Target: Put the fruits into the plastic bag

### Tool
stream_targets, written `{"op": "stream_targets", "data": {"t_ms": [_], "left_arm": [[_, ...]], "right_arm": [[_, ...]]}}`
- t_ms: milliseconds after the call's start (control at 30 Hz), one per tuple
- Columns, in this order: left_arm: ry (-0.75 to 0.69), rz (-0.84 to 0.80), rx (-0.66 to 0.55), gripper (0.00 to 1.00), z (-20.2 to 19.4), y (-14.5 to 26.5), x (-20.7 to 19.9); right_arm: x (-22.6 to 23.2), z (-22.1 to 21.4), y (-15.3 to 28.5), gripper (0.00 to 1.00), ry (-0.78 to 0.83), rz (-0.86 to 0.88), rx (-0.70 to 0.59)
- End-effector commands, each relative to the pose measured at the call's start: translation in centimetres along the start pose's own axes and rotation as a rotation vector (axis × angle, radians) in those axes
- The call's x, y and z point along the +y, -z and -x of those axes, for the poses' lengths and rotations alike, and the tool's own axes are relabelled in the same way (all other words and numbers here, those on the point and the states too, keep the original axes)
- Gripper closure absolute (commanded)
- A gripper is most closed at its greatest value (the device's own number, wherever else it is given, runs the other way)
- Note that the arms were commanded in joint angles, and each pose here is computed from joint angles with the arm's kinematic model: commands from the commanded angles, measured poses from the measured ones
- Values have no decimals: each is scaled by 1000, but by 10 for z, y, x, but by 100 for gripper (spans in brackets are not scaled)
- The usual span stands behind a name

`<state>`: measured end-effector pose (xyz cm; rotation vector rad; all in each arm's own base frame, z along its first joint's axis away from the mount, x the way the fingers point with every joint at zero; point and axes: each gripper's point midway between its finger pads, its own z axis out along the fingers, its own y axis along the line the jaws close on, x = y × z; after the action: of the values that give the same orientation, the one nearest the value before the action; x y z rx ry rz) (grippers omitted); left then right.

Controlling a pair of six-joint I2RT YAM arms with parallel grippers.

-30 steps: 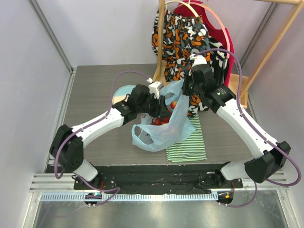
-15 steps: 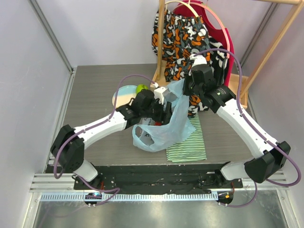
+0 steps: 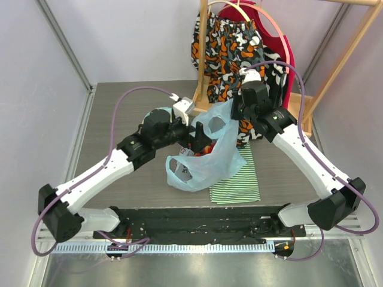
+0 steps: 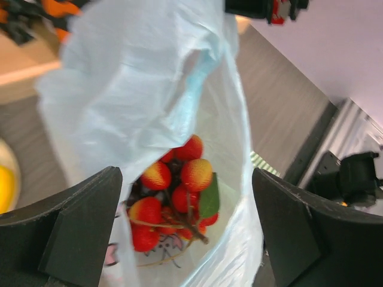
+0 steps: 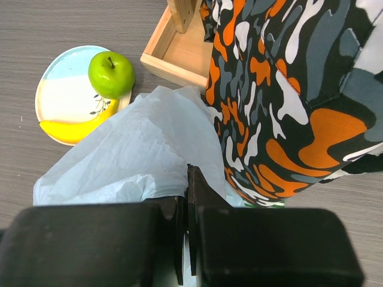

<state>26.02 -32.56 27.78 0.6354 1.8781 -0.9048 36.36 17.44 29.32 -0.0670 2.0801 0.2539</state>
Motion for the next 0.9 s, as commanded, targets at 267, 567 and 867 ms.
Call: {"op": "stream_targets", "data": {"t_ms": [267,567,867], "left_arm": [[97,335,-161,0,55,72,122],[235,410,-143,1,73,29,187],[435,391,-56,7,53,-51,260]], "right_arm": [[-39,19,13,99,25,-152,-67],[-67,5,11,99,20,-219,-40],[-70,-5,4,99,22,-202,-12]]}}
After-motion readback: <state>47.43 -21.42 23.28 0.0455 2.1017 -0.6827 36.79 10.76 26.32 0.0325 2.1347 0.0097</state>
